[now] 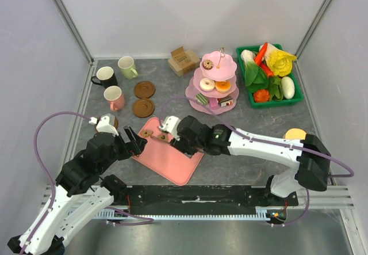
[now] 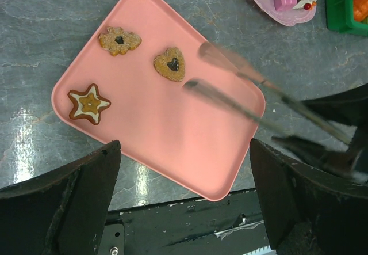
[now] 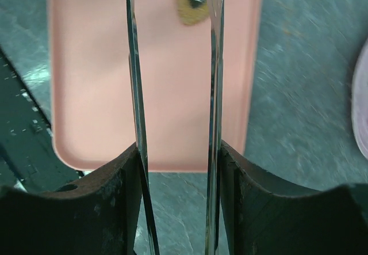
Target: Serve the afternoon tea
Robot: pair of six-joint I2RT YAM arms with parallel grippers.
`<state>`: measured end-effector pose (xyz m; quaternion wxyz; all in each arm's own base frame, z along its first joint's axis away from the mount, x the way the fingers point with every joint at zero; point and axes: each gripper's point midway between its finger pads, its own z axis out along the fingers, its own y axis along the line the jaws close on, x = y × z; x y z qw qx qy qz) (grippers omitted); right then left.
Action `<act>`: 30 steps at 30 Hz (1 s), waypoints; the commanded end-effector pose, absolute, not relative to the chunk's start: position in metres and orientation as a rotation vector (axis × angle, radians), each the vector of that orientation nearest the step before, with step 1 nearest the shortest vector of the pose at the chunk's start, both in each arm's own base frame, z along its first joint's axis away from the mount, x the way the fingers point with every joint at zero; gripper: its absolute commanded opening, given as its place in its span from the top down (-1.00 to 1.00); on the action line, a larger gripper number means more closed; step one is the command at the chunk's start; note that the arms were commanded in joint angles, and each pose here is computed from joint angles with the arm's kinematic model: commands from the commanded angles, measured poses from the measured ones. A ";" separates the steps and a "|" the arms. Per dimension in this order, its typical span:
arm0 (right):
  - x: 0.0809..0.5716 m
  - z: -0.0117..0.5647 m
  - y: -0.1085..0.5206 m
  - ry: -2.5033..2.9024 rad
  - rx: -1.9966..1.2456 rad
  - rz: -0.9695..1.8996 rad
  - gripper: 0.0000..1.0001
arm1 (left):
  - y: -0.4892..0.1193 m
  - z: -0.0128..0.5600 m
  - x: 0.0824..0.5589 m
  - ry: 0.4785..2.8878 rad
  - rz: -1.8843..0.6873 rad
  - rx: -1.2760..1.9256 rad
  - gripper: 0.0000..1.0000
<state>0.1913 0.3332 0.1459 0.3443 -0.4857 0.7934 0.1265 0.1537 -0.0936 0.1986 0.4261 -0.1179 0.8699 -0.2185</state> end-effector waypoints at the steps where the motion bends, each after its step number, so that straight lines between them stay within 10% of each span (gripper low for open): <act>1: 0.180 0.141 0.374 1.865 -1.467 0.389 -0.15 | -0.092 0.212 0.158 2.132 -0.557 -0.343 -0.97; 30: 0.185 0.089 0.447 1.707 -1.764 0.357 -0.24 | -0.083 0.216 0.160 2.110 -0.514 -0.360 -0.98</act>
